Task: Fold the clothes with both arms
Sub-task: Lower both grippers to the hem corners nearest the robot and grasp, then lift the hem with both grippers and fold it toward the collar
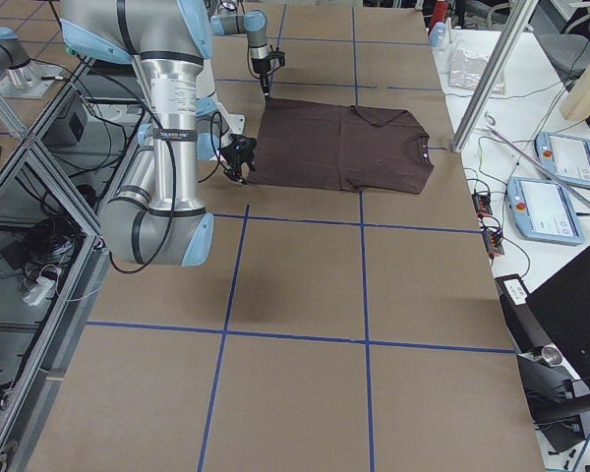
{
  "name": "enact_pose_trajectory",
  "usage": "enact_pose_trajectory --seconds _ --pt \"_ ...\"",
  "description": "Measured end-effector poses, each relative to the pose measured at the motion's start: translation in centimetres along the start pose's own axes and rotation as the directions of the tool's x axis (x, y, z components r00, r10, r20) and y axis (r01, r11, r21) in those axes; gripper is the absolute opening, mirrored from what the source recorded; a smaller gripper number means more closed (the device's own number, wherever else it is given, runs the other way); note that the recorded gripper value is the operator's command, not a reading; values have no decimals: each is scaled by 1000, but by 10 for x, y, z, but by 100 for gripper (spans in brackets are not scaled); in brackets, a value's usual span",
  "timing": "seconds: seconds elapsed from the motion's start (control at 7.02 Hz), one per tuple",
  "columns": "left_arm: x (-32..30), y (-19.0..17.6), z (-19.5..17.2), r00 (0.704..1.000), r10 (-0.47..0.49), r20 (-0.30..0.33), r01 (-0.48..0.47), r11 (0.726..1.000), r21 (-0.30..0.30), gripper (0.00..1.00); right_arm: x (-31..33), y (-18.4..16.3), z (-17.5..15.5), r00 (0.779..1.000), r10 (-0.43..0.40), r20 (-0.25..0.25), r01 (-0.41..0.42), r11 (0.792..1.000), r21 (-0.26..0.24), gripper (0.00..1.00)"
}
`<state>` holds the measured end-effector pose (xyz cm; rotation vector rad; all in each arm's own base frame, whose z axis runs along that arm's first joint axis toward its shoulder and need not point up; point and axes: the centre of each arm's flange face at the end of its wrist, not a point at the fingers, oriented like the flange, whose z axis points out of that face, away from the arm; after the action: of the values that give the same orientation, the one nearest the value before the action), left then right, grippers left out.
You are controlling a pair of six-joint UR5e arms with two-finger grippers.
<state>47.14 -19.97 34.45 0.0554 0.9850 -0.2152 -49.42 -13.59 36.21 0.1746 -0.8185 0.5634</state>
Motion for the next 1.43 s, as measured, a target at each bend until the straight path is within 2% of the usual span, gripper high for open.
enact_pose_trajectory --seconds 0.14,0.29,0.57,1.14,1.28,1.43 --pt "0 0 -1 1000 -1 -2 1 1000 1 0 0 2 3 1000 -2 -1 2 1000 5 32" --pt "0 0 -2 1000 -2 -2 2 1000 2 0 -1 4 3 1000 6 2 -6 1000 7 0" --pt "0 -1 -2 1000 -3 -3 3 1000 3 0 -8 5 1 998 53 20 -53 999 13 0" --pt "3 0 -8 1000 -5 -14 5 1000 1 0 -14 -1 -6 996 78 38 -78 997 19 0" --pt "12 0 -30 1000 -3 -28 3 1000 -10 0 -20 -11 -25 995 84 47 -85 996 15 0" --pt "26 3 -71 999 -2 -33 1 999 -44 0 -27 -25 -63 995 85 42 -85 996 -3 0"
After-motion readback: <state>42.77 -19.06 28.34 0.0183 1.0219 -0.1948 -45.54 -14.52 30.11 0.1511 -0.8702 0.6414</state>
